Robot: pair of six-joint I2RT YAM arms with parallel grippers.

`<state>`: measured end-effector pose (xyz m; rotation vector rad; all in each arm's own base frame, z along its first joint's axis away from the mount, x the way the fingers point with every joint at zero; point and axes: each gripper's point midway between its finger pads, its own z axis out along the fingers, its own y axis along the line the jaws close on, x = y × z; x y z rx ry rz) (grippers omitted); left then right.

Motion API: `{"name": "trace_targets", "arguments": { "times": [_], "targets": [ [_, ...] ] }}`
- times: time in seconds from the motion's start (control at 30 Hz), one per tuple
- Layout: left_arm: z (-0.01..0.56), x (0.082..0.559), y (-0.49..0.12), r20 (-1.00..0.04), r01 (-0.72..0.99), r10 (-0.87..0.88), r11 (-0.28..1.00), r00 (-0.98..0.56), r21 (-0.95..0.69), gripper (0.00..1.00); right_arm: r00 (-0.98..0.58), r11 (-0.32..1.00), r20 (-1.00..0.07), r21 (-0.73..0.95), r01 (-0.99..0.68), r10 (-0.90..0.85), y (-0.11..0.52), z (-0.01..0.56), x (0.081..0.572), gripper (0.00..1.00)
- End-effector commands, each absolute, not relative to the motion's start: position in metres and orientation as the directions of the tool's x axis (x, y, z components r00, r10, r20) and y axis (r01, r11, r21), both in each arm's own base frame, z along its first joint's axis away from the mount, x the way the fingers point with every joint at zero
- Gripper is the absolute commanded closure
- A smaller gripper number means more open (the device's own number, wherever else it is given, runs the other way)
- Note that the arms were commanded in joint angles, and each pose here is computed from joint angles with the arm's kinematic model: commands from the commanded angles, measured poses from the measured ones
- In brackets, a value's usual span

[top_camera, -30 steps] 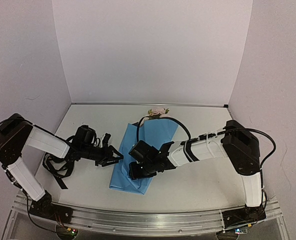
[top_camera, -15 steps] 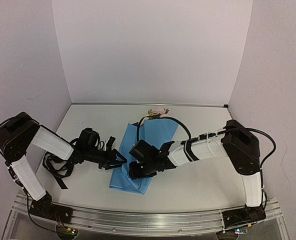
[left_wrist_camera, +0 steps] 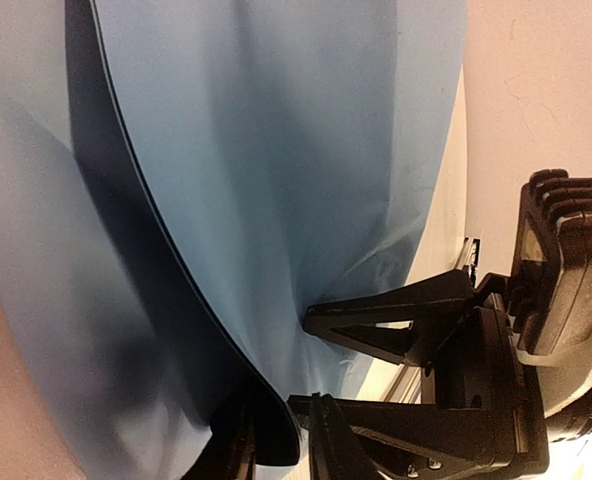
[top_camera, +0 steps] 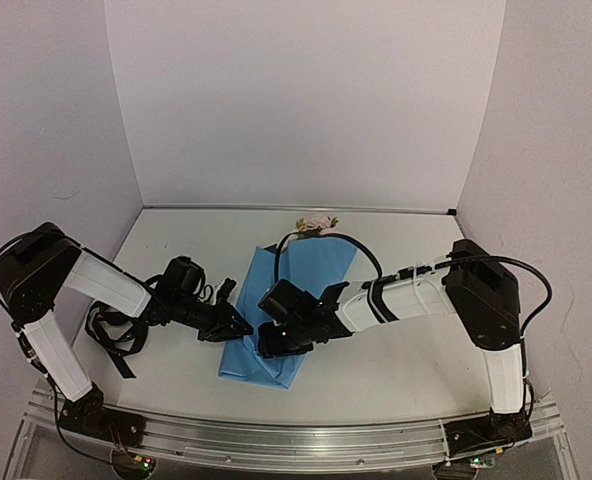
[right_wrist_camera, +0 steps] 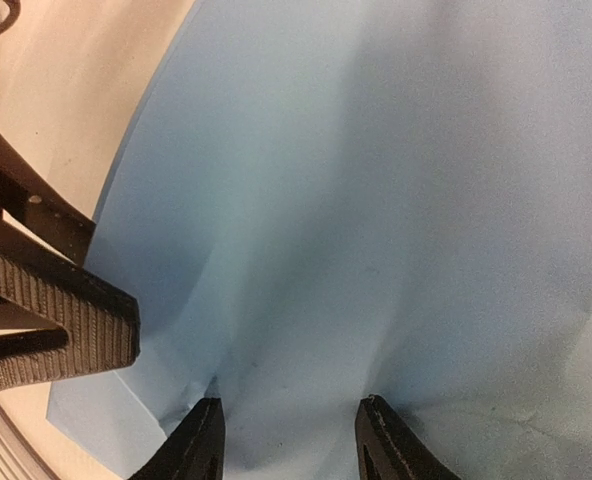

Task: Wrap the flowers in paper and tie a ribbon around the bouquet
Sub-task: Fold the two-thirds-folded wrapping paper at the center of the board.

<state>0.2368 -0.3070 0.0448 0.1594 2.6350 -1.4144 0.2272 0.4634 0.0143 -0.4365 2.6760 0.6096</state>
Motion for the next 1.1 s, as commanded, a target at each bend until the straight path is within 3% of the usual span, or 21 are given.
{"name": "trace_targets", "arguments": {
  "times": [0.0,0.13,0.43,0.73,1.07],
  "targets": [
    [0.045,0.237,-0.312,-0.164,0.177,0.074,0.566,-0.984,-0.805,0.88,-0.924,0.9,-0.285,0.281,-0.334,-0.254,0.434,-0.033,0.209,0.53],
    [0.042,0.239,-0.308,-0.143,0.161,0.078,0.596,-0.987,-0.787,0.99,-0.926,0.904,-0.28,0.274,-0.33,-0.253,0.429,-0.036,0.208,0.53],
    [0.058,0.25,-0.296,-0.129,0.129,0.043,0.599,-0.991,-0.79,1.0,-0.934,0.921,-0.247,0.232,-0.315,-0.257,0.407,-0.051,0.202,0.53],
    [0.022,0.246,-0.278,-0.045,0.057,0.036,0.697,-0.998,-0.714,1.0,-0.932,0.933,-0.251,0.181,-0.31,-0.261,0.394,-0.058,0.203,0.53],
    [0.002,0.246,-0.272,-0.012,0.03,0.029,0.741,-0.999,-0.671,1.0,-0.88,0.909,-0.37,0.173,-0.379,-0.296,0.414,0.004,0.226,0.51]
  ]
}}
